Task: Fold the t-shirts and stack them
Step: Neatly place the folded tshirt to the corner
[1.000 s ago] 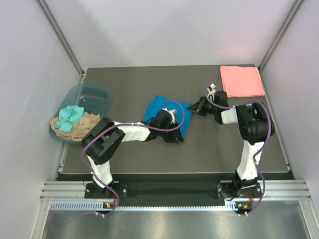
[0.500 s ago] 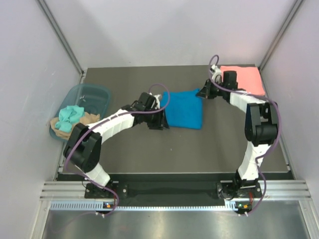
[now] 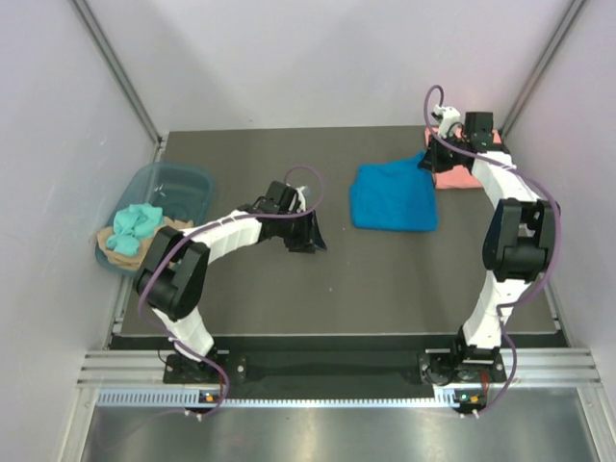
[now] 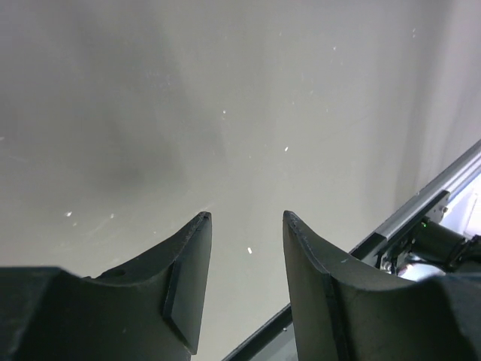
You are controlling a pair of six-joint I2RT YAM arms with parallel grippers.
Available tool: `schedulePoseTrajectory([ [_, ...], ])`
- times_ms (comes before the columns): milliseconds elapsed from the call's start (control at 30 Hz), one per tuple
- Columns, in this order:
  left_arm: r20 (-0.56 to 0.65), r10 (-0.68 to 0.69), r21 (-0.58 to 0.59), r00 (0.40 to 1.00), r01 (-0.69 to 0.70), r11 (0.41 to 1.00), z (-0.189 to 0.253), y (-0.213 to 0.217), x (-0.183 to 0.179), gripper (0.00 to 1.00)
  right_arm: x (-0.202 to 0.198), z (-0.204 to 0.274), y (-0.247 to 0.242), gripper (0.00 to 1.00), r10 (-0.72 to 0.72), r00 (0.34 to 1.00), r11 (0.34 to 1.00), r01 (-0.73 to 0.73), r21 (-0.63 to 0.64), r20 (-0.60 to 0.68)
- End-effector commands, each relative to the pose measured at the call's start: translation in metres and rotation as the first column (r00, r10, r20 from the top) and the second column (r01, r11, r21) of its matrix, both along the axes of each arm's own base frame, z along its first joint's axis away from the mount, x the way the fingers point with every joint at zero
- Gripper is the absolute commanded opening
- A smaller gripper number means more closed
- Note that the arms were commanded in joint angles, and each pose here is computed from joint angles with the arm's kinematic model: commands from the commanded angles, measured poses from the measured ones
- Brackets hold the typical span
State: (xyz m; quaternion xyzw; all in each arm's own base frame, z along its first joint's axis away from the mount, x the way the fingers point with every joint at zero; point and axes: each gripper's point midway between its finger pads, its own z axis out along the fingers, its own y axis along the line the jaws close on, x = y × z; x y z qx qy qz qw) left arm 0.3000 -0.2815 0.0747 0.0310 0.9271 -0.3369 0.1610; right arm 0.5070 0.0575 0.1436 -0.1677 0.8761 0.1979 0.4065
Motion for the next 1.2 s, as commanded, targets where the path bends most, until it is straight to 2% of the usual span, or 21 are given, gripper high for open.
schedulePoseTrajectory([
  [0, 0.013, -0.024, -0.073, 1.0, 0.025, 0.997, 0.01, -0.012, 0.003, 0.48, 0.015, 0.033, -0.026, 0.0, -0.001, 0.993, 0.992, 0.016, -0.125, 0.116],
  [433, 0.012, -0.049, -0.103, 0.999, 0.05, 0.993, 0.012, -0.017, 0.002, 0.48, 0.038, 0.087, -0.077, 0.0, -0.069, 0.952, 0.951, 0.153, -0.27, 0.297],
  [867, -0.027, -0.067, -0.122, 0.997, 0.063, 0.991, -0.002, -0.023, 0.0, 0.47, 0.049, 0.152, -0.109, 0.0, -0.11, 0.876, 0.929, 0.259, -0.266, 0.47],
  [1167, -0.03, -0.069, -0.125, 0.997, 0.064, 0.99, -0.003, -0.024, 0.0, 0.47, 0.058, 0.164, -0.136, 0.0, -0.15, 0.868, 0.916, 0.302, -0.265, 0.473],
])
